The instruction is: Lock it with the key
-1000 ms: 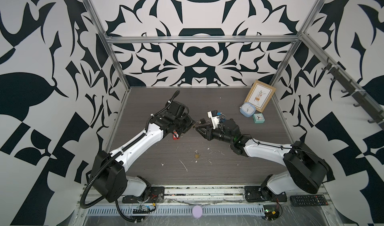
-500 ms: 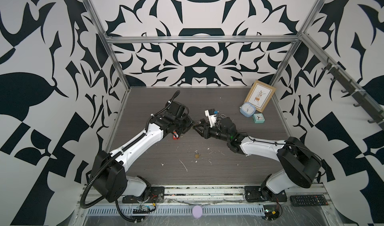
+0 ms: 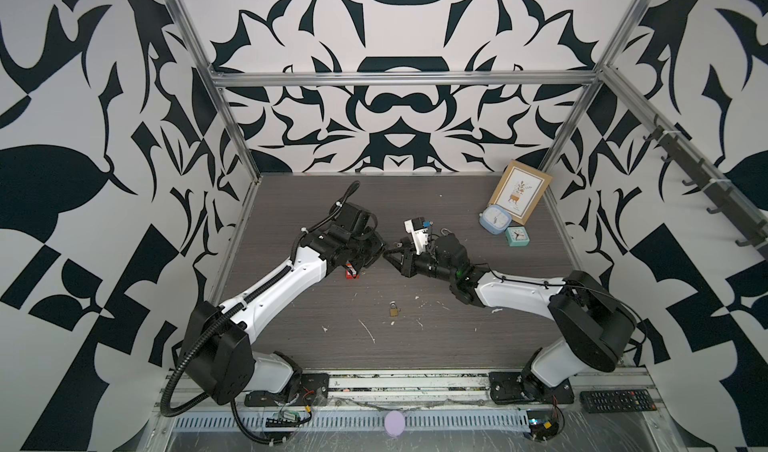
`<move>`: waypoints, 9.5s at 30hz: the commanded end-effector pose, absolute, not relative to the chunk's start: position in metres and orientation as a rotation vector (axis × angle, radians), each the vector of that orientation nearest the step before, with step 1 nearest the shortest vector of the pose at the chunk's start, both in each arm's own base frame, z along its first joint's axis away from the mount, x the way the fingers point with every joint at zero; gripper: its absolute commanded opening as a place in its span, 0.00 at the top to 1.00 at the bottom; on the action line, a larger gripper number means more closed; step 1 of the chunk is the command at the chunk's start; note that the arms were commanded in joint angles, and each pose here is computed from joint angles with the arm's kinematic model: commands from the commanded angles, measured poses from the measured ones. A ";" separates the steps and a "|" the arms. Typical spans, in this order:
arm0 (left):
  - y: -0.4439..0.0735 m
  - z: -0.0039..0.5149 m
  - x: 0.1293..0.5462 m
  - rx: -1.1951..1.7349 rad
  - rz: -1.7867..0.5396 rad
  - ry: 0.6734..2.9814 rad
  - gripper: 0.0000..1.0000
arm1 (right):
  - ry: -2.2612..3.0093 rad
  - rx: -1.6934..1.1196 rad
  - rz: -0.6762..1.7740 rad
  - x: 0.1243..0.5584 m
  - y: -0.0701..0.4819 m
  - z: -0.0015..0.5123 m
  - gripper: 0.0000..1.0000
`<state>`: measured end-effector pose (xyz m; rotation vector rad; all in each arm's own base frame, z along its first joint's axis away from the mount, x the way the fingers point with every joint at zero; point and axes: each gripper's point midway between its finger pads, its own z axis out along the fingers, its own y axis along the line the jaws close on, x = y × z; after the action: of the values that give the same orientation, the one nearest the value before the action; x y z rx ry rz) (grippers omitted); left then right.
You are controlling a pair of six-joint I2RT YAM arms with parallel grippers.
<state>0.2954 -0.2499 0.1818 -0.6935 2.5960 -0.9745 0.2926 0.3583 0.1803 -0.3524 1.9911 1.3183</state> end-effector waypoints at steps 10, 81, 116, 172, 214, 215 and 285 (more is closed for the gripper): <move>-0.250 0.189 0.296 -0.700 -0.976 2.581 1.00 | 1.965 -0.370 1.338 0.296 0.367 0.193 0.84; -0.156 0.197 0.350 -1.063 -0.619 2.364 1.00 | 2.092 -0.383 1.346 0.257 0.347 0.159 1.00; -0.208 0.215 0.290 -0.801 -0.473 2.654 1.00 | 1.751 -0.296 1.417 0.276 0.368 0.252 0.63; -0.212 0.205 0.294 -0.792 -0.479 2.659 1.00 | 1.834 -0.475 1.239 0.278 0.394 0.232 1.00; -0.160 0.206 0.334 -0.895 -0.453 2.568 1.00 | 2.041 -0.286 0.971 0.241 0.299 0.173 1.00; -0.173 0.200 0.330 -0.830 -0.434 2.609 1.00 | 2.058 -0.262 0.938 0.244 0.290 0.171 1.00; -0.257 0.149 0.344 -0.193 -0.275 2.687 0.50 | 2.313 -0.042 0.883 0.271 0.249 0.124 1.00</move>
<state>0.3279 -0.2802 0.0938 -0.1034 2.8393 -0.2527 0.2610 0.2373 0.1056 -0.0095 2.3647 0.8367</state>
